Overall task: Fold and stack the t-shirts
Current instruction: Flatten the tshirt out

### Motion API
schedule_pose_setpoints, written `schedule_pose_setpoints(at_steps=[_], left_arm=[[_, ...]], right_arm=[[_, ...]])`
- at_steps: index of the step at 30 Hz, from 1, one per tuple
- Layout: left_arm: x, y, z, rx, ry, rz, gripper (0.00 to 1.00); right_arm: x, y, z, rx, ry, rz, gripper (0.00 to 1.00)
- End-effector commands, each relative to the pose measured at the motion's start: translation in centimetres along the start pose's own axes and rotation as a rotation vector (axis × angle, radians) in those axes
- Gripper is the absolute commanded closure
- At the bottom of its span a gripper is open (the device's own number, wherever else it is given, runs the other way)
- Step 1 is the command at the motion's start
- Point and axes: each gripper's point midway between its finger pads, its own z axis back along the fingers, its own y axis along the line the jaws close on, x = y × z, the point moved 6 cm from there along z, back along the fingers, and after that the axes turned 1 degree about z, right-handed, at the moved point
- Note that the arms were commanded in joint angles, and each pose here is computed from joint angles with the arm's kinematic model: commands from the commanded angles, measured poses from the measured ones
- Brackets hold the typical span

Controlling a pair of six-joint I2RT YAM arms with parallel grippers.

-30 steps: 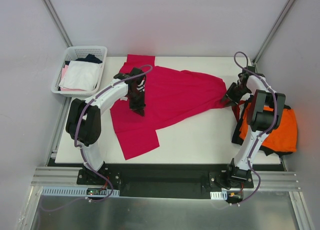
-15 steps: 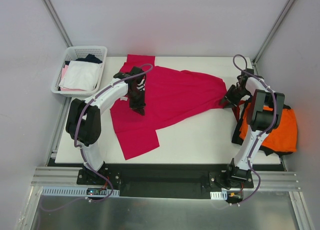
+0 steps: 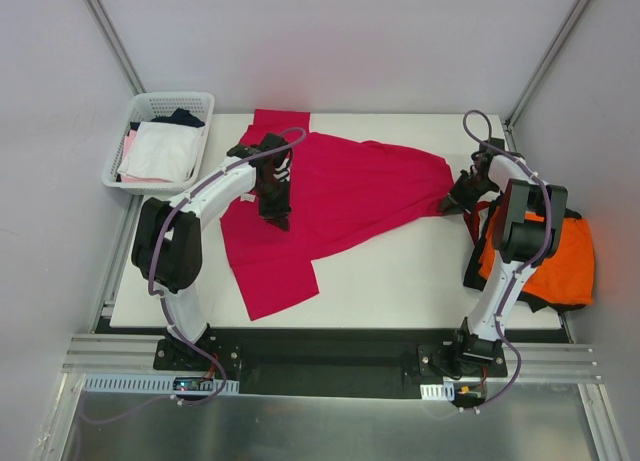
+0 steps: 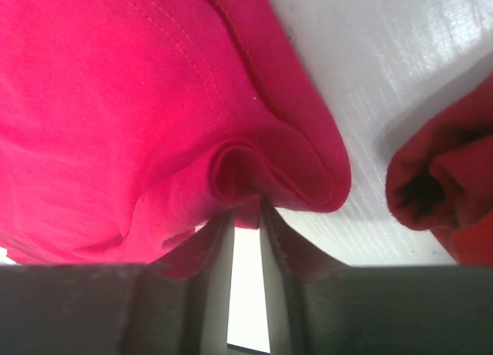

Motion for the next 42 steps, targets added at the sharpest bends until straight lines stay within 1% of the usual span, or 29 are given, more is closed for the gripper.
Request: schedule_pose_setpoints(at_steps=[1, 3, 4, 11, 16, 19, 21, 22, 24, 26, 27, 28, 30, 31, 34, 37, 42], left_arm=[[-0.1, -0.3, 0.5, 0.005, 0.006, -0.025, 0.91], [0.0, -0.3, 0.4, 0.005, 0.006, -0.026, 0.90], [0.0, -0.3, 0.4, 0.006, 0.008, -0.024, 0.90], [0.3, -0.6, 0.4, -0.003, 0.004, -0.026, 0.90], [0.5, -0.9, 0.4, -0.015, 0.005, -0.022, 0.90], [0.7, -1.1, 0.3, -0.027, 0.005, -0.016, 0.91], [0.7, -1.3, 0.3, -0.034, 0.000, -0.014, 0.90], [0.8, -1.3, 0.3, -0.038, -0.001, -0.013, 0.91], [0.8, -1.4, 0.2, -0.048, 0.001, -0.012, 0.90], [0.8, -1.5, 0.1, -0.055, 0.006, -0.012, 0.90], [0.8, -1.6, 0.0, -0.062, 0.013, -0.011, 0.91], [0.9, -1.6, -0.1, -0.066, 0.012, -0.012, 0.91], [0.9, -1.8, -0.1, -0.077, 0.018, -0.014, 0.90], [1.0, -1.8, -0.2, -0.081, 0.020, -0.015, 0.90], [1.0, -2.0, -0.2, -0.093, 0.024, -0.025, 0.91], [1.1, -2.0, -0.3, -0.098, 0.027, -0.041, 0.90], [1.2, -2.0, -0.2, -0.102, 0.022, -0.063, 0.90]], right_arm=[[0.1, 0.9, 0.6, 0.027, -0.008, 0.004, 0.83], [0.0, 0.9, 0.7, 0.029, -0.007, 0.006, 0.87], [0.0, 0.9, 0.8, 0.029, -0.007, 0.008, 0.90], [-0.6, 1.1, 2.4, 0.034, -0.029, 0.021, 0.99], [-1.7, 1.4, 4.3, 0.048, -0.045, 0.038, 0.99], [-3.1, 1.4, 5.7, 0.034, -0.044, 0.049, 0.99], [-4.6, 1.0, 6.4, 0.012, -0.022, 0.052, 0.99], [-5.3, 1.1, 7.3, 0.016, -0.033, 0.069, 0.99], [-7.1, 0.5, 8.0, -0.010, -0.002, 0.080, 0.99], [-8.2, 0.1, 9.4, -0.022, -0.021, 0.092, 0.99], [-9.3, -0.5, 9.5, -0.043, 0.010, 0.086, 0.99], [-9.8, -0.6, 10.3, -0.043, -0.004, 0.090, 0.99], [-11.3, -1.4, 10.6, -0.064, 0.028, 0.078, 0.99], [-11.9, -1.5, 11.2, -0.061, 0.020, 0.078, 0.99], [-13.6, -2.3, 11.6, -0.081, 0.049, 0.054, 0.99], [-14.9, -2.7, 12.7, -0.084, 0.035, 0.050, 0.99], [-16.6, -3.7, 14.5, -0.137, 0.022, 0.063, 0.99]])
